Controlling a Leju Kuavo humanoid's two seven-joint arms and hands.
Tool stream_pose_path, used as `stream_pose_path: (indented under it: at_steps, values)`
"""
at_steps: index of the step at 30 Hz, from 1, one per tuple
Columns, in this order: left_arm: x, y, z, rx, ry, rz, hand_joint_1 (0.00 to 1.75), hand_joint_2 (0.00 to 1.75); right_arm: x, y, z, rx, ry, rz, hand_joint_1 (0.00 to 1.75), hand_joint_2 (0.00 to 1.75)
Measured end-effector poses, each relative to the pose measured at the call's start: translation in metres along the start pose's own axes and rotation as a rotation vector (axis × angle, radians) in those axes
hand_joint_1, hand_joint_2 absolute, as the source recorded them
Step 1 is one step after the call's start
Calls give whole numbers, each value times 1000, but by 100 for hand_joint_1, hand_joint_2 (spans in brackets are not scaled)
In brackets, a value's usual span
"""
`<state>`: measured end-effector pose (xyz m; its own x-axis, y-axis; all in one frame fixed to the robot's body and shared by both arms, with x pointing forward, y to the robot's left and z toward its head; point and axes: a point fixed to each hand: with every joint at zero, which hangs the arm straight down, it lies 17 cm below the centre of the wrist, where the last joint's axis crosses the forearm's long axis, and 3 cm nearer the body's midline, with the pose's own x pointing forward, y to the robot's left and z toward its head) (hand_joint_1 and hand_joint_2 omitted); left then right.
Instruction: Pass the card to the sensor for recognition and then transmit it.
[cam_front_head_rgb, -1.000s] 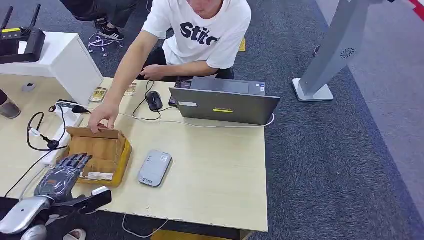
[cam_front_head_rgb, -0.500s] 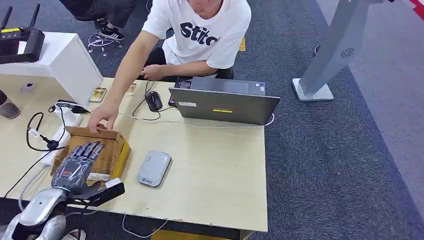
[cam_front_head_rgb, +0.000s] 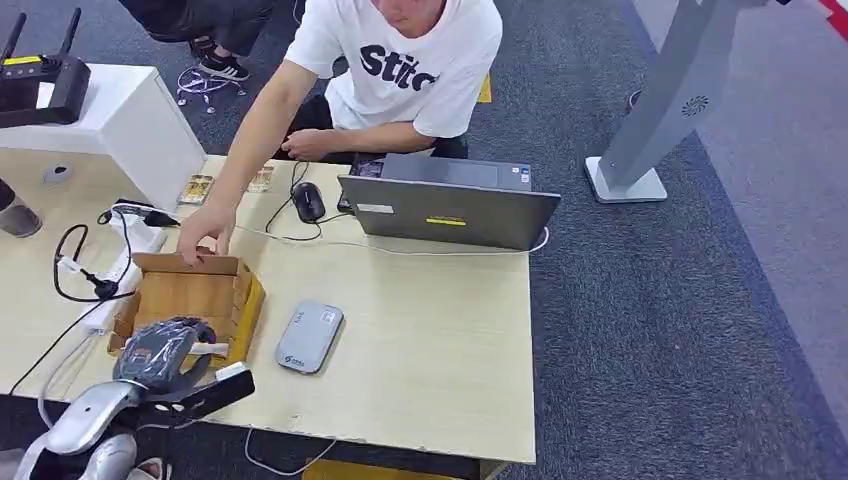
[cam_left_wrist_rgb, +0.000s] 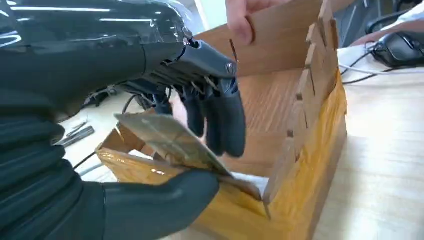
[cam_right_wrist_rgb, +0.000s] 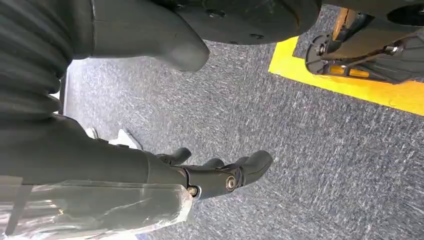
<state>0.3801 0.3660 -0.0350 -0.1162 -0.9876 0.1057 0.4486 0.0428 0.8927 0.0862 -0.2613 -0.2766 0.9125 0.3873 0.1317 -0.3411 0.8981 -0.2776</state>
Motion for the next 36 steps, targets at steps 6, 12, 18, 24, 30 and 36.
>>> stream_pose_path:
  at_steps: [6, 12, 18, 24, 30, 36]
  values:
    - [-7, -1, 3, -9, 8, -5, 155, 175, 1, 0, 0, 0, -6, 4, 0, 175]
    - [-12, 3, 3, -4, 24, -19, 175, 175, 1, -1, 0, -1, -7, 5, 0, 175]
    - [-13, 11, 2, 17, 35, -36, 175, 175, 0, -1, 0, -3, 1, 1, 0, 175]
    - [-18, 37, -1, 63, 37, -74, 175, 175, -1, -1, 0, -4, 5, -15, 0, 175]
    - [-35, 102, -8, 163, 55, -158, 175, 175, -1, -2, 0, -8, 6, -33, 0, 175]
    - [-64, 182, -9, 300, 168, -342, 175, 175, 0, -4, -1, -18, 0, -30, 0, 175]
